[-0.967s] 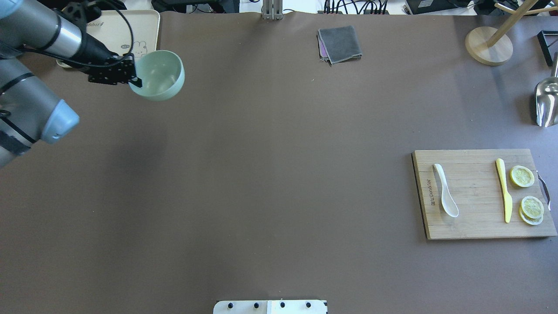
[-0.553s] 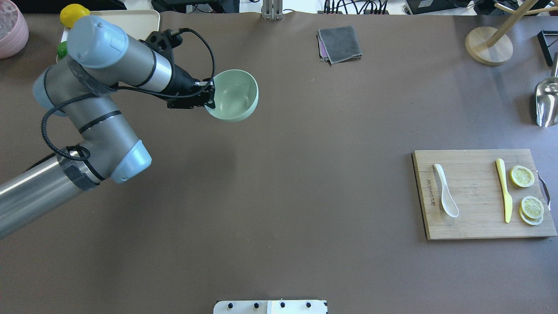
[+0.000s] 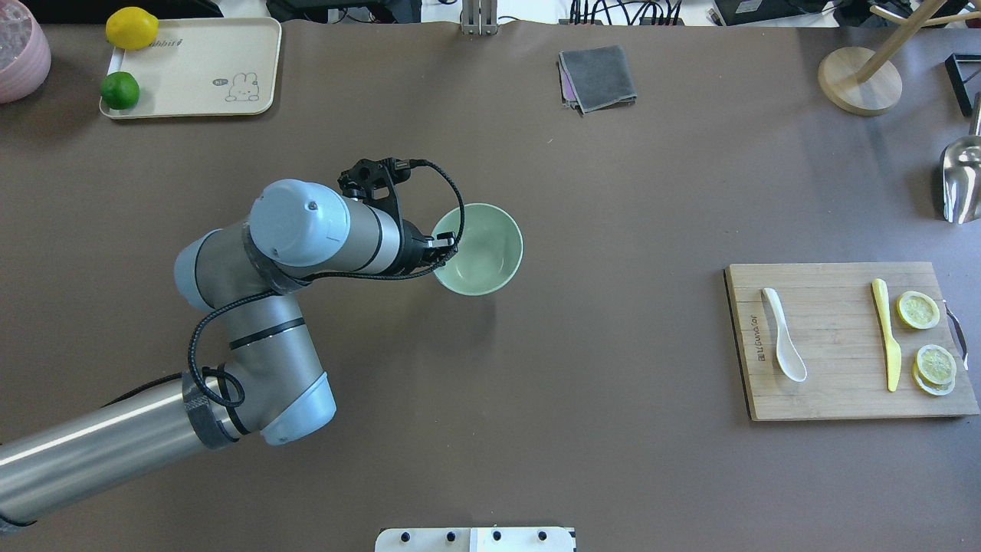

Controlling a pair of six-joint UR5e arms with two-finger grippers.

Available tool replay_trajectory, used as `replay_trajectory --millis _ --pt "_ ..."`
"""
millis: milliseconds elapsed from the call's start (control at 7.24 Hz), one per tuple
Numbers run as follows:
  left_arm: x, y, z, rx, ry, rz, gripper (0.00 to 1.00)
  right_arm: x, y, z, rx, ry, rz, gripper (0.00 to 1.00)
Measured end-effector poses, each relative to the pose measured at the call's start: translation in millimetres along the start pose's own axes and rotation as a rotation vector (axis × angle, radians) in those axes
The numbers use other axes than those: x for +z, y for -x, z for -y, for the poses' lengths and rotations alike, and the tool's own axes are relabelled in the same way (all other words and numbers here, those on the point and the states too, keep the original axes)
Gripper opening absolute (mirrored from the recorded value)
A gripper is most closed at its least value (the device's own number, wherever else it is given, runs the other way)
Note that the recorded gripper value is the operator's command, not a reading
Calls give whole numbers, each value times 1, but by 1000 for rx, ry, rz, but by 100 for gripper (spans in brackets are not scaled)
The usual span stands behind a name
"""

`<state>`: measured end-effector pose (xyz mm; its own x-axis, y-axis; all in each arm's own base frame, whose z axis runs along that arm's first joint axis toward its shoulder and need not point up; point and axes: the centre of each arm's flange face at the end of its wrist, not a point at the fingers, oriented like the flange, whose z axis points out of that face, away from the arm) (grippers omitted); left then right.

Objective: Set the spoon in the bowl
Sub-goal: 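Slide the pale green bowl with the left gripper toward the table center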

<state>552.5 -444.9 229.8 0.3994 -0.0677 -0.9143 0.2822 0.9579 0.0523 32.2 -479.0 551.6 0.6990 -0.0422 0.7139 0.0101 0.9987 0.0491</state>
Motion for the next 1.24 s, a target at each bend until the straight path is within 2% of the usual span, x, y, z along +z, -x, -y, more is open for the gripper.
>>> replay_trajectory --millis 276,414,553,829,967,1243 --pt "17 -2 -19 12 -14 53 0 1 1 -3 4 6 27 100" --pt "25 1 -20 14 -24 74 85 1 3 -4 5 7 54 100" --pt "27 2 -20 16 -28 80 98 1 6 -4 3 7 78 100" --pt "16 -7 -17 19 -34 54 98 0 9 -4 -3 4 93 100" --pt "0 -12 -7 15 -33 27 98 -2 11 -2 -4 0 94 100" --pt "-55 12 55 9 10 -13 98 -9 45 0 21 -5 102 100"
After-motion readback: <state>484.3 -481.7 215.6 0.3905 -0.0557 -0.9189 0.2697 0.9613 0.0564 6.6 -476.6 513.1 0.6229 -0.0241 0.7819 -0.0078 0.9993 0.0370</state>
